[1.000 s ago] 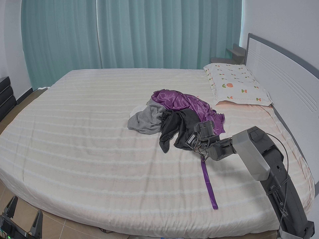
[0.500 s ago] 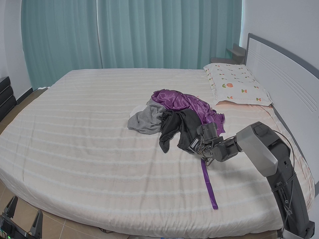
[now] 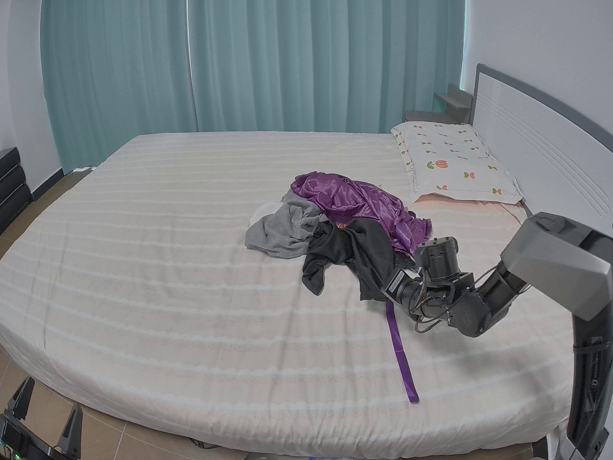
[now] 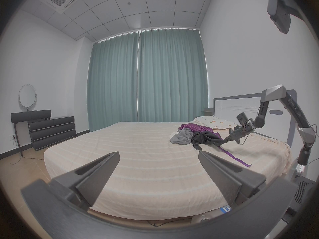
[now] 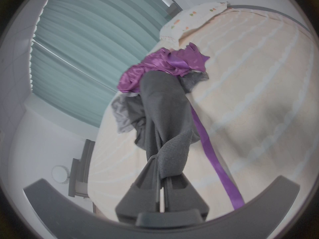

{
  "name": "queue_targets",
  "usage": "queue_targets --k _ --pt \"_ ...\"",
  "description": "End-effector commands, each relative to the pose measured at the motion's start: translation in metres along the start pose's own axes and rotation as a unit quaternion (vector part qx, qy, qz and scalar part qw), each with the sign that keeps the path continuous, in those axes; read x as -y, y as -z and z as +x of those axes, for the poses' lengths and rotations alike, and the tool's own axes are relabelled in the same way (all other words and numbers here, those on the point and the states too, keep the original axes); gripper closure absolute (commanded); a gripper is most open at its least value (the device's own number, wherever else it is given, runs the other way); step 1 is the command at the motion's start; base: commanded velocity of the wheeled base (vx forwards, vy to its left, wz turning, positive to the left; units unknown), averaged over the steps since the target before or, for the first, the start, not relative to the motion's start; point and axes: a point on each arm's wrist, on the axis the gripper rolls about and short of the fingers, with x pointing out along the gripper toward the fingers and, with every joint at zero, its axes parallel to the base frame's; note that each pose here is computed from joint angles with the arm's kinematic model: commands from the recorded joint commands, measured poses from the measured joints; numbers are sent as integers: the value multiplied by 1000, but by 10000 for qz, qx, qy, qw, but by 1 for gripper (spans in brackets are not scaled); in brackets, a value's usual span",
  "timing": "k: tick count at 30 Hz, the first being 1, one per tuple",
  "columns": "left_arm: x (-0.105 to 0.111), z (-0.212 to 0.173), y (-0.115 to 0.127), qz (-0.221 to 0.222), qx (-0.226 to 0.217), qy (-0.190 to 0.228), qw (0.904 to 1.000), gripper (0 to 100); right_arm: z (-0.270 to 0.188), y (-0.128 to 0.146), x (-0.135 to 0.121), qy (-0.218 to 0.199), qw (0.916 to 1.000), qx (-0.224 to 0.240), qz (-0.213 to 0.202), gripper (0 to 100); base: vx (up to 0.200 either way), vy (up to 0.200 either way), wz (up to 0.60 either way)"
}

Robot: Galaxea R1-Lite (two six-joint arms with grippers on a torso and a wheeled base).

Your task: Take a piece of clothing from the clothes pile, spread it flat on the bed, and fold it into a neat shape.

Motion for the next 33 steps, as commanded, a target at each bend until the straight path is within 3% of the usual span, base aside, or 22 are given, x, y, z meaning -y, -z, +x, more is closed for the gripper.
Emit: queue_targets --k 1,7,13,21,27,33 --pt "0 0 5 1 -7 0 10000 0 -90 -1 -40 -1164 9927 274 -157 100 0 0 0" --pt "0 0 5 1 -7 0 10000 0 -138 8 -69 -1884 9809 352 -322 100 0 0 0" --pt "0 0 5 1 -7 0 10000 0 -163 2 -87 -2317 9706 499 -412 100 0 0 0" --pt "0 0 5 32 24 23 10000 0 -207 -10 -105 -3120 9446 657 -782 100 0 0 0" --pt "0 0 5 47 29 -108 9999 0 -221 -10 -109 -3337 9369 640 -821 100 0 0 0" --pt "0 0 5 -52 22 -115 9999 0 -216 -8 -107 -3285 9391 573 -829 100 0 0 0"
